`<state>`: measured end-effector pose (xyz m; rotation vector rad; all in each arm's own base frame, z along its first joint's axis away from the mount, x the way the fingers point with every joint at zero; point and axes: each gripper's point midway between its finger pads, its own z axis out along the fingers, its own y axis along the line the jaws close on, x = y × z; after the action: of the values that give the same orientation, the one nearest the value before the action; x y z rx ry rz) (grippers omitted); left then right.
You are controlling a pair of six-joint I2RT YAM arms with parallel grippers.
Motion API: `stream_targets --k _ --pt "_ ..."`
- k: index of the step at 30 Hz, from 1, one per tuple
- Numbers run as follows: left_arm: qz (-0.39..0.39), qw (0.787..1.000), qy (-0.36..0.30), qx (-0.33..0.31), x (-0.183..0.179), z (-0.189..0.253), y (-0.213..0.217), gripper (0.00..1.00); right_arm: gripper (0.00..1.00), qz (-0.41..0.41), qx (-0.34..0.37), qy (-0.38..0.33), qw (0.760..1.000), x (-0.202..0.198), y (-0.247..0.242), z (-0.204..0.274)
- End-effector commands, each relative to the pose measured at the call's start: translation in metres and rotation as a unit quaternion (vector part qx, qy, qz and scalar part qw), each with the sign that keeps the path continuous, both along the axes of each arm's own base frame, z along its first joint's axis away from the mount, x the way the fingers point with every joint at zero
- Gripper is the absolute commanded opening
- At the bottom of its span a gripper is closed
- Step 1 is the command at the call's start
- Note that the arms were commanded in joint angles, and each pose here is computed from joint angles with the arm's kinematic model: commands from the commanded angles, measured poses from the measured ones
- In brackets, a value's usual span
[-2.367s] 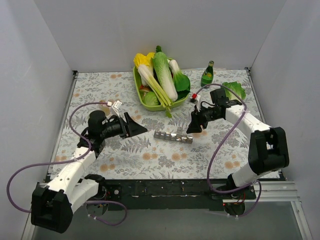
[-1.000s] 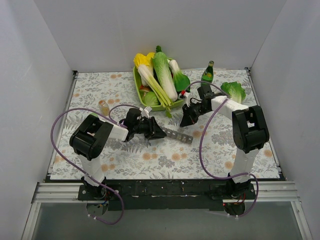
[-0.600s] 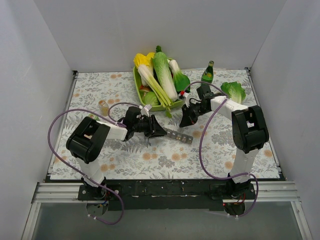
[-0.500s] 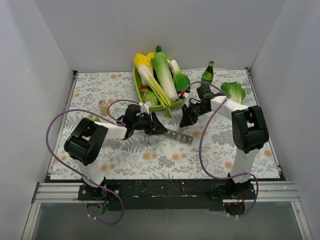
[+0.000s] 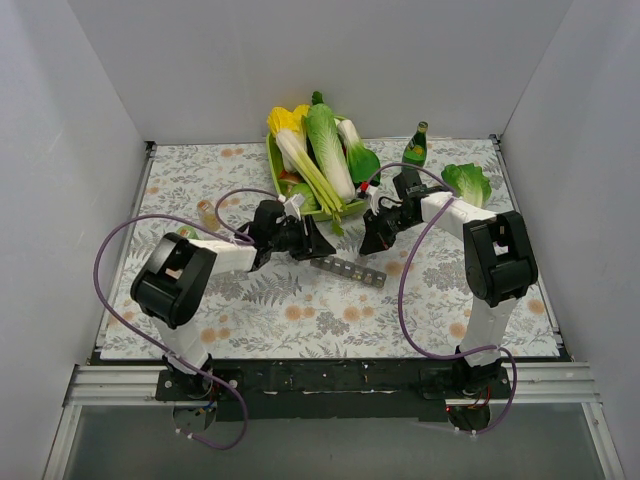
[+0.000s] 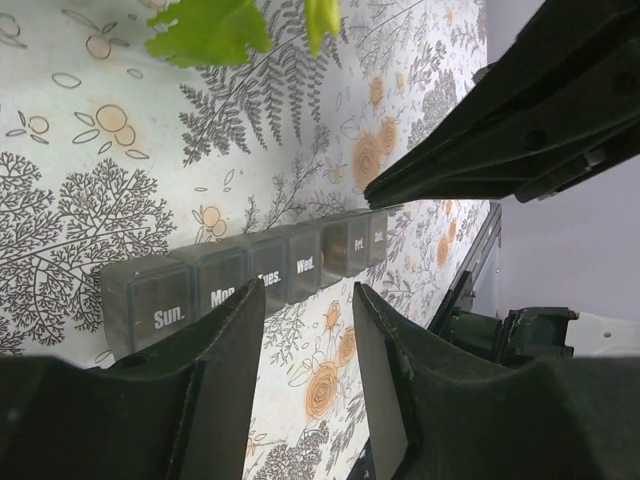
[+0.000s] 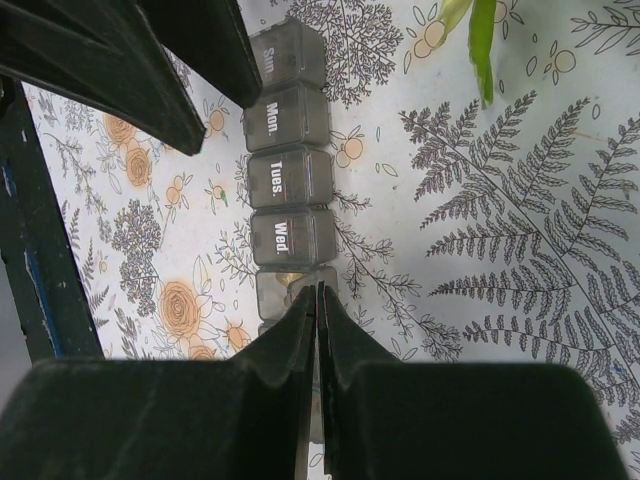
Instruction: Sort the pills into containers
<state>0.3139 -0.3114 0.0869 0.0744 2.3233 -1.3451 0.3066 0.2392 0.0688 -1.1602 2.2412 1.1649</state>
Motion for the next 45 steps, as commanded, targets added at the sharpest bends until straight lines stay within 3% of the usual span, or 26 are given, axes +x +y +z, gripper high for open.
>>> stream_targets --k 1,28,45 --pt "-0.018 0.999 0.006 -0.027 0.001 0.004 -0.012 0.39 0.09 0.011 0.01 -0.025 1.0 0.0 0.004 0.019" --pt "-0.04 0.997 0.038 -0.048 -0.004 -0.008 -0.042 0.33 0.09 0.004 -0.009 -0.03 0.999 -0.003 -0.001 0.015" --pt "-0.014 0.996 0.09 0.004 -0.009 -0.052 -0.031 0.29 0.09 0.004 -0.026 -0.034 0.999 -0.017 -0.01 0.016"
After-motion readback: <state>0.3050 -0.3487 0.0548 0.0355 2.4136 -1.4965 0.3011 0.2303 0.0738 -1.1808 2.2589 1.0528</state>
